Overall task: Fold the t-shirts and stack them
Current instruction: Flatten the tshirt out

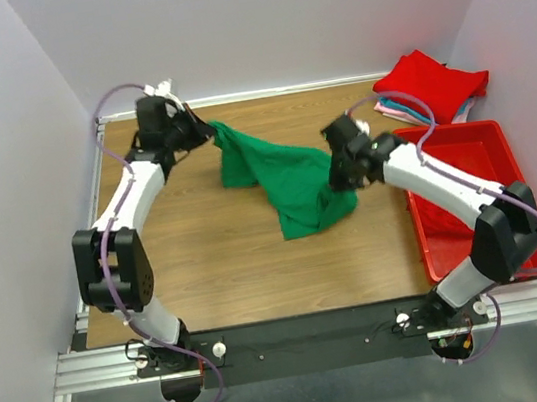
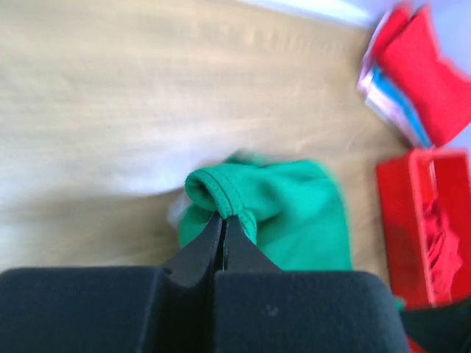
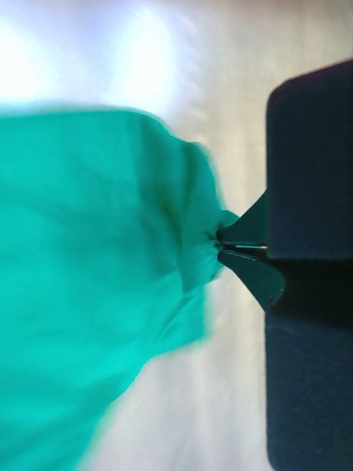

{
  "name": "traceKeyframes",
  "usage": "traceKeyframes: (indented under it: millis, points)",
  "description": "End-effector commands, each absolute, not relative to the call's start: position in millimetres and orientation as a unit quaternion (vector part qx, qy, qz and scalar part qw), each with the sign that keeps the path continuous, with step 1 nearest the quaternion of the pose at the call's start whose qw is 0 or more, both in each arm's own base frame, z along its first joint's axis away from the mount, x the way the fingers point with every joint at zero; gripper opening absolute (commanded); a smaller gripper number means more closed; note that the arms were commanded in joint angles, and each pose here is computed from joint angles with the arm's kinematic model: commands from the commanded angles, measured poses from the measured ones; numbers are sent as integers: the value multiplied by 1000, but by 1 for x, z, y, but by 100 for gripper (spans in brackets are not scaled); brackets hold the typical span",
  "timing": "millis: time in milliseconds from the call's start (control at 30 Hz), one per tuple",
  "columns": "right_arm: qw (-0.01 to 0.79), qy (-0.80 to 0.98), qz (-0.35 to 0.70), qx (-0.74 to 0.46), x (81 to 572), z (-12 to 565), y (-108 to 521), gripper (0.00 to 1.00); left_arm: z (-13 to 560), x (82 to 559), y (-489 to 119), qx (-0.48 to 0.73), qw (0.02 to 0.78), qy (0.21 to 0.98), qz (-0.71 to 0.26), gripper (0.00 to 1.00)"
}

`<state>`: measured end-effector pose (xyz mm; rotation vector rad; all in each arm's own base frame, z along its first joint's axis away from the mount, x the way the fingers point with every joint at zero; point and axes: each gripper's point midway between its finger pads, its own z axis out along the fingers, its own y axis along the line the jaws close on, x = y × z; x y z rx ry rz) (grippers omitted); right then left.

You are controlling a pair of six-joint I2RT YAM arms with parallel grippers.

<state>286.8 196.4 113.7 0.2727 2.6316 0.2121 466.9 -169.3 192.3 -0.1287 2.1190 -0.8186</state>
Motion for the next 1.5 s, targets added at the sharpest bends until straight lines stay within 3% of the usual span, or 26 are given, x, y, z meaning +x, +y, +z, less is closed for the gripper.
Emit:
traceKeyframes:
  millis: [0, 267, 467, 633, 733, 833, 1100, 1267, 1467]
  points:
    - [333, 938, 63, 79, 354, 182, 175, 1, 275, 466, -146, -12, 487, 818, -307, 0]
    - [458, 880, 44, 118, 412, 317, 122, 1, 391, 456, -54, -42, 593, 763, -255, 0]
    - [525, 839, 57, 128, 390, 390, 104, 1, 444, 421, -28, -28, 647, 727, -228, 0]
    - [542, 829, 60, 123, 360, 404, 91, 1, 460, 388, -25, -19, 664, 717, -211, 0]
    - [520, 843, 42, 126, 350, 379, 84, 1, 421, 390, -25, -38, 639, 737, -218, 0]
    - [482, 865, 26, 137, 350, 336, 84, 1, 336, 408, -21, -67, 565, 792, -222, 0]
    - [379, 915, 6, 136, 359, 221, 100, 1, 161, 444, -2, -98, 418, 885, -182, 38]
    - [349, 928, 0, 133, 365, 191, 106, 1, 124, 414, 3, -112, 374, 909, -146, 43]
    - [330, 935, -5, 133, 368, 172, 109, 1, 106, 360, -44, -98, 329, 925, -161, 43]
